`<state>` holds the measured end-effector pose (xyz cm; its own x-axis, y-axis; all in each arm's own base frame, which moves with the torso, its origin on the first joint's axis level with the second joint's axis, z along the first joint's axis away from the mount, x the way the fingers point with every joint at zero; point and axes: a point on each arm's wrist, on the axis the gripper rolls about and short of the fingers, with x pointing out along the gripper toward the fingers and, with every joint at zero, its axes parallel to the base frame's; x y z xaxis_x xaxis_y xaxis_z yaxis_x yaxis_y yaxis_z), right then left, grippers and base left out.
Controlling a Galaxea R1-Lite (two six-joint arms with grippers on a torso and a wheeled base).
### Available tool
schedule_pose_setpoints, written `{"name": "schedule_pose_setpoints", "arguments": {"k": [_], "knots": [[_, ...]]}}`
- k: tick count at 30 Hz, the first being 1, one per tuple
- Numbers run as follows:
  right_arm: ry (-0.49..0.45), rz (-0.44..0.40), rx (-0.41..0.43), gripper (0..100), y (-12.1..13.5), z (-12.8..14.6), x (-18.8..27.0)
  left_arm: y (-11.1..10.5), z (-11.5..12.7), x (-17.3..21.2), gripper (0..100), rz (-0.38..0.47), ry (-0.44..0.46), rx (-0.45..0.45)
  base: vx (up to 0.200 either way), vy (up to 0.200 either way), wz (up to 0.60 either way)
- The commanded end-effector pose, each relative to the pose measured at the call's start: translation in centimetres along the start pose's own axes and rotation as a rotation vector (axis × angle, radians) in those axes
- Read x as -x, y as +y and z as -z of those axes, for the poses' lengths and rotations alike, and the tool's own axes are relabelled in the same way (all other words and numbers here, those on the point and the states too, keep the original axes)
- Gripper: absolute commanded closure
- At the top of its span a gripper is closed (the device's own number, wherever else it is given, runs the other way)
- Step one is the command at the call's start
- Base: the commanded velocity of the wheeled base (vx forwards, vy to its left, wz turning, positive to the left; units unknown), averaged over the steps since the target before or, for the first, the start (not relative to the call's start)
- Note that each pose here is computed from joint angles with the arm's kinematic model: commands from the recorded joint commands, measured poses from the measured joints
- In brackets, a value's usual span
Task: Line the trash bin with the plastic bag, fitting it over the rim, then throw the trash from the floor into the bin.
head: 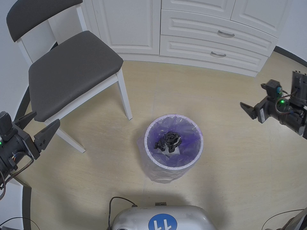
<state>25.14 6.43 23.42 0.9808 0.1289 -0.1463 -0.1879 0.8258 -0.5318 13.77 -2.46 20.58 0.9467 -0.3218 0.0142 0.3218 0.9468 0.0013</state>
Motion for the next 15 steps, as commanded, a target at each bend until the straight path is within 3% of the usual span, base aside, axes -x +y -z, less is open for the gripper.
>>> {"name": "schedule_pose_setpoints", "arguments": {"k": [1,6,11,15], "knots": [[-0.050,0.283,-0.619,0,-3.0,2.7,11.3,-0.1,0.0,3.2,0,-0.048,-0.080,0.019,0.000,0.000,0.00],[-0.132,0.382,-0.682,0,-2.8,3.4,15.5,0.5,-0.4,4.8,0,-0.149,-0.131,0.011,0.000,0.000,0.00],[-0.205,0.487,-0.683,0,-2.1,5.2,19.6,-0.7,-0.6,8.3,0,-0.134,-0.247,0.028,0.000,0.000,0.00],[-0.273,0.529,-0.680,0,-1.0,6.2,22.2,-1.3,-0.1,10.2,0,-0.139,-0.262,0.026,0.000,0.000,0.00]]}}
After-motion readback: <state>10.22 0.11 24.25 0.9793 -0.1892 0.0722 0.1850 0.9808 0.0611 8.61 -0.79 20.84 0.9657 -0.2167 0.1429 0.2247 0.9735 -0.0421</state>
